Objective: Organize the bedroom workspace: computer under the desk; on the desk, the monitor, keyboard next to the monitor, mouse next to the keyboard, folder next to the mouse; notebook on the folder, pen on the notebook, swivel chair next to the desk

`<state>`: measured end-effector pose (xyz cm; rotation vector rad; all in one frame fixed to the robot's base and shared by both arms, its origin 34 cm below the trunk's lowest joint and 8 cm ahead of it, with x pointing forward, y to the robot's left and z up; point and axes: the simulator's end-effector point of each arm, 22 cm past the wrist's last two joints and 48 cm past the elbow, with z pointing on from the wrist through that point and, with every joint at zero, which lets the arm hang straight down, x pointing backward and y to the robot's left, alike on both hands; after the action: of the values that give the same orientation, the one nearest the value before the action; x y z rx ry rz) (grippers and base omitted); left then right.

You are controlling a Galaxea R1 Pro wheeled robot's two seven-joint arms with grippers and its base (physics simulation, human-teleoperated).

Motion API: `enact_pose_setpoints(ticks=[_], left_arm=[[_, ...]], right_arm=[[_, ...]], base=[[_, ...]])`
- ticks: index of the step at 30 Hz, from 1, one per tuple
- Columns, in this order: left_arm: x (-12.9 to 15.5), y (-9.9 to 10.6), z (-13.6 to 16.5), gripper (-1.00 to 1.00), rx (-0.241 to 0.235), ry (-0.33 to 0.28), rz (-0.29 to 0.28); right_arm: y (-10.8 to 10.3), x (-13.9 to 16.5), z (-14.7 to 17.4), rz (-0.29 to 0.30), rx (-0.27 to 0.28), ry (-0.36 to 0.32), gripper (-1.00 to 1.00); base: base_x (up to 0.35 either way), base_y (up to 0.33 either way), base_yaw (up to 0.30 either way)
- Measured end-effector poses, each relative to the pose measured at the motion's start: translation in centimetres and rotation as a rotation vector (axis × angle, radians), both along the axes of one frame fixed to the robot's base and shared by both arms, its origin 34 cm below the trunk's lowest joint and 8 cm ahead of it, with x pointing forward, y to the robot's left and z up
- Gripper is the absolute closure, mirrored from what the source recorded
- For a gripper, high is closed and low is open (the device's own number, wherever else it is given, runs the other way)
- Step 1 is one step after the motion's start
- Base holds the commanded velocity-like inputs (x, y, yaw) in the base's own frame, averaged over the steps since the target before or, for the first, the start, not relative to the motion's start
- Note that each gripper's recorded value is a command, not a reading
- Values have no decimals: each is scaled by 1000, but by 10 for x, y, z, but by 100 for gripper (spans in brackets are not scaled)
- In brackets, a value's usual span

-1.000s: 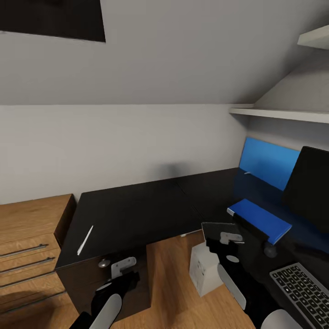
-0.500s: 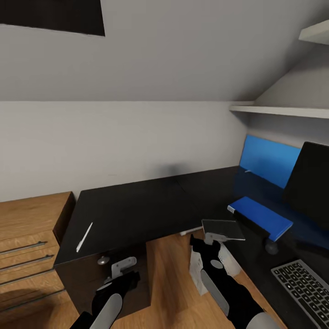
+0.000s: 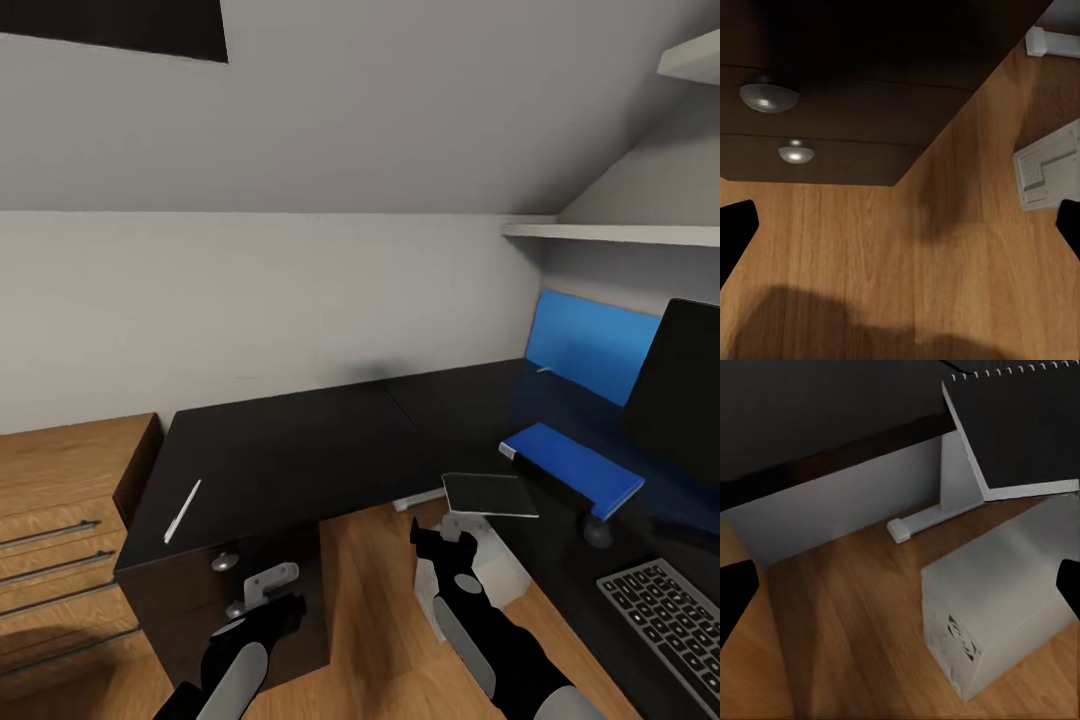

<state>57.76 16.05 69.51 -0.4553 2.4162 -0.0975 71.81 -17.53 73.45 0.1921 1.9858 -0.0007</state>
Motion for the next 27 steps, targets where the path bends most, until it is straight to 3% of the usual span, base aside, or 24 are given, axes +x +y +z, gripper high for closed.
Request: enact_pose_setpoints(ticks=[8, 20, 25, 27], left_arm=[[-1, 0, -15, -100, 1, 0, 0], [-1, 2, -15, -100, -1, 0, 1], [-1, 1, -15, -100, -1, 0, 1], [-1, 1, -15, -100, -1, 0, 1]], right_arm=[[-2, -2, -18, -6, -2, -2, -100], [-2, -2, -16, -10, 2, -10, -100], [8, -2, -14, -5, 18, -14, -100], [22, -3, -13, 2, 37, -14, -100]], base=[[0, 0, 0], [0, 0, 0], [0, 0, 0], [0, 0, 0]])
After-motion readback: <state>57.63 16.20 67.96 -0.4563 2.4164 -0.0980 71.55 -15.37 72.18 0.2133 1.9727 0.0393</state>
